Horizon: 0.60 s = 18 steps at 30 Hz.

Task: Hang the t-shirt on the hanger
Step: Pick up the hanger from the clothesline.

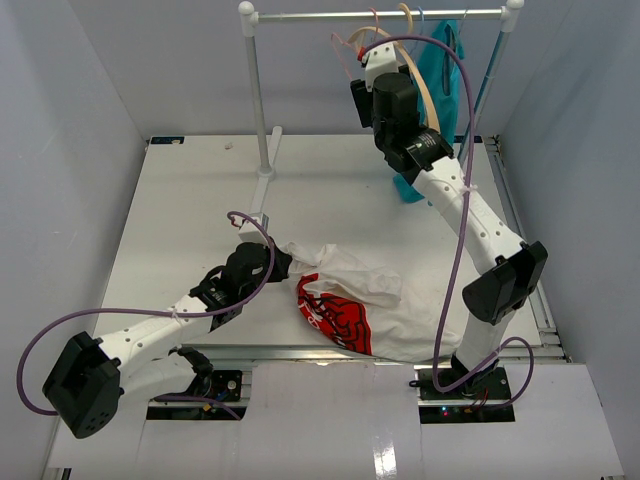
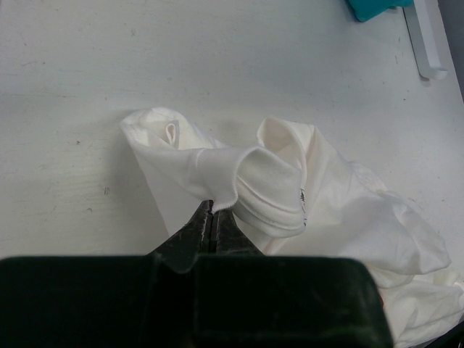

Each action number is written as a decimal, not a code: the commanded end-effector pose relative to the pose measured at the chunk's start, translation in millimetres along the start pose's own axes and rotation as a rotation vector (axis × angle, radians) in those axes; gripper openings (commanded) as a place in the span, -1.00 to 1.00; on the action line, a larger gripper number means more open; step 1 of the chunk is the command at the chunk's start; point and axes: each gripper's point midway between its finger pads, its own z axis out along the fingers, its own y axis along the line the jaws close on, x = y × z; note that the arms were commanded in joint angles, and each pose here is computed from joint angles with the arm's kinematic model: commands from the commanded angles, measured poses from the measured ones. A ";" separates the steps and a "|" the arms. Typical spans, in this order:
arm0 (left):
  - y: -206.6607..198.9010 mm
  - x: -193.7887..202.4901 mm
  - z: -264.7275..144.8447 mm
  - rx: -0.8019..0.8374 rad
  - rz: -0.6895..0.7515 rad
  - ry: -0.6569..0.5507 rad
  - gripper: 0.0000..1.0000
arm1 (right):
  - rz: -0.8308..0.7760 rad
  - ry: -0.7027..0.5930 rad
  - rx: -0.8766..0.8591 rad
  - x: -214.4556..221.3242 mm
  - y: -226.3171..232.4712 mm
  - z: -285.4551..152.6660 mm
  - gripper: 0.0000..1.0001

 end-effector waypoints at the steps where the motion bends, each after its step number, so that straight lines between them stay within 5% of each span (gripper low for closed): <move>1: -8.5 -5.2 0.2 0.032 -0.005 -0.013 -1.00 | -0.006 0.011 -0.026 11.4 10.4 11.5 0.33; 13: -10.6 -5.2 -0.1 0.041 -0.004 -0.009 -1.00 | -0.018 0.092 -0.011 51.2 12.1 33.4 0.29; 18: -10.0 -5.2 0.2 0.039 -0.004 -0.010 -1.00 | -0.009 0.105 -0.033 58.7 19.7 36.2 -0.05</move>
